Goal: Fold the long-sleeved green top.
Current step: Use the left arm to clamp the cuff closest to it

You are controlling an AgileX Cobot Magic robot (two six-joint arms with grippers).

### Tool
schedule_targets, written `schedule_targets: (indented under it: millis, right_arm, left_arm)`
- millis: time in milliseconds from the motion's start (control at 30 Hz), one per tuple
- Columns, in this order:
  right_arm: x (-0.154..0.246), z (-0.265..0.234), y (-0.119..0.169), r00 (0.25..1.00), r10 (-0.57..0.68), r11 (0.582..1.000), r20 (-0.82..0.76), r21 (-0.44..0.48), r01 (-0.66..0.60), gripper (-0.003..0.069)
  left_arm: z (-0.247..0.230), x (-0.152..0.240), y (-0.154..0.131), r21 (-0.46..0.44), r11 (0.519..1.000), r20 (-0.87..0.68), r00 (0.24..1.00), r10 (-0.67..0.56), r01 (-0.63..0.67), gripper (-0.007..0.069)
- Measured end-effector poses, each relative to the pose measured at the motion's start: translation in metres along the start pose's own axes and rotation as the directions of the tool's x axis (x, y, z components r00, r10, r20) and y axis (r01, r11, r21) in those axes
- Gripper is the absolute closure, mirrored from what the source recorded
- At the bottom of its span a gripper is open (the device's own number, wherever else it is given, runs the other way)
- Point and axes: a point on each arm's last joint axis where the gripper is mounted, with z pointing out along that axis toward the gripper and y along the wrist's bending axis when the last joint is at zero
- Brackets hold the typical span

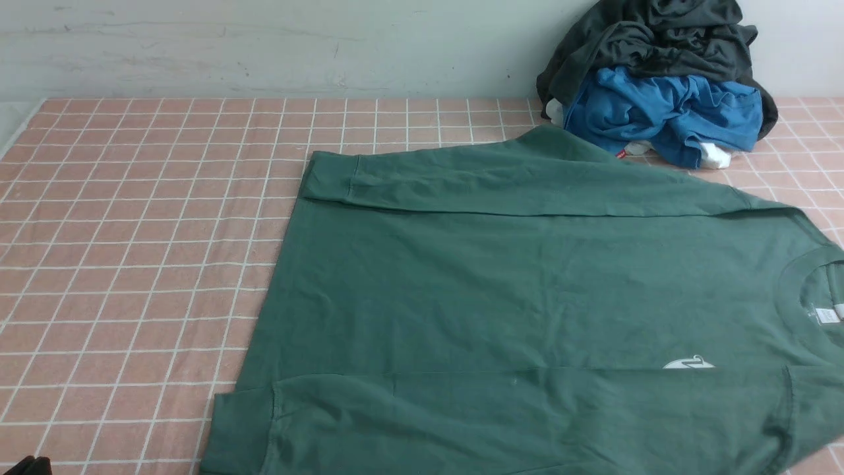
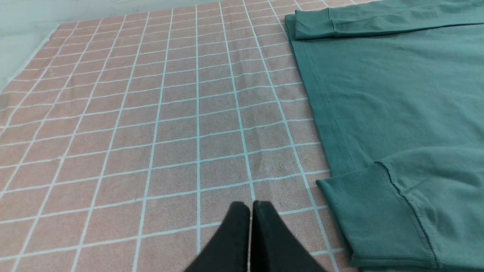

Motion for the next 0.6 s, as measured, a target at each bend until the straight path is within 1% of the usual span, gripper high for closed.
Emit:
schedule_targets:
  millis: [600]
  right_arm:
    - [0.0000,0.0000,0.0000,1.000,0.000,1.000,0.000,0.000,0.000,0.0673]
  left_arm:
    - [0.0000,0.0000,0.0000,0.000,1.000,0.000,1.000,0.005,-0.005,0.0628]
